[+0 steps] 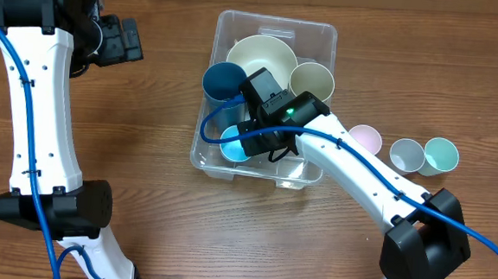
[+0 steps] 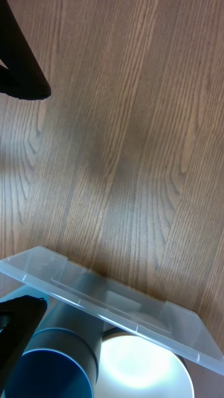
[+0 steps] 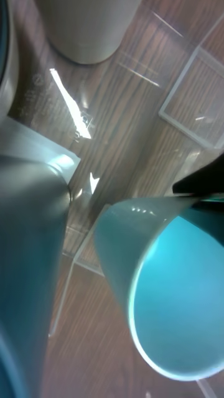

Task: Pack container
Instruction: 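Lower the light blue cup into the bin's front-left area and release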

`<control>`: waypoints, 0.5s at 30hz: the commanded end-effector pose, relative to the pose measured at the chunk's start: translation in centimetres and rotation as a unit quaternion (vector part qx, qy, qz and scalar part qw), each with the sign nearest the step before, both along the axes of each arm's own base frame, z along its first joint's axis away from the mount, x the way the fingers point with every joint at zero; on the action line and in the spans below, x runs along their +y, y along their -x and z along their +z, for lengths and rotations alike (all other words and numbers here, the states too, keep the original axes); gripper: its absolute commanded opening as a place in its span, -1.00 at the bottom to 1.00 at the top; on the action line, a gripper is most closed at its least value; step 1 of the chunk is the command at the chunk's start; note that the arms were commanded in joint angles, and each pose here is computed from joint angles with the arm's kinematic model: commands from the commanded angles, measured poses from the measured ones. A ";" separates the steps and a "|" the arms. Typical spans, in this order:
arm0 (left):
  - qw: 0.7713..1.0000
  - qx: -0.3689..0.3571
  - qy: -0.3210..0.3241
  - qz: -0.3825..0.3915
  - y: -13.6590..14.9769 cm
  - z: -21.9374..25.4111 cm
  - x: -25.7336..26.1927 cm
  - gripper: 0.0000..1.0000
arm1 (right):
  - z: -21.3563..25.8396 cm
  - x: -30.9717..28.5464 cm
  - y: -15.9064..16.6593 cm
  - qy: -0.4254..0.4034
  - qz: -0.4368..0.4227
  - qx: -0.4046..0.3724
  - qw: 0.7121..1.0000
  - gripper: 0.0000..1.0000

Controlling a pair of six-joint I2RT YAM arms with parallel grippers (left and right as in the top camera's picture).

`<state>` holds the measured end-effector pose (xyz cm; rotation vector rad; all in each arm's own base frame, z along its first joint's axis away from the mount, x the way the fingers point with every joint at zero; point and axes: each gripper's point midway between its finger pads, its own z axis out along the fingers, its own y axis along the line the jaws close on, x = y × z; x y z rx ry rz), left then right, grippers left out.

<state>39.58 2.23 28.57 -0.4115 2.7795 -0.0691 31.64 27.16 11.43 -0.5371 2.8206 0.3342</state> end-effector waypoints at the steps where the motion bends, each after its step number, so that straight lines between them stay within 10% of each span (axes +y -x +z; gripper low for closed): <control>1: 1.000 -0.005 -0.006 -0.009 0.0 0.3 0.0 1.00 | 0.2 0.2 0.2 -0.006 0.008 0.001 1.000 -0.67; 15: 1.000 -0.005 -0.006 -0.009 0.1 0.3 0.0 1.00 | 1.1 -2.1 0.1 0.043 -0.011 -0.016 0.999 -0.56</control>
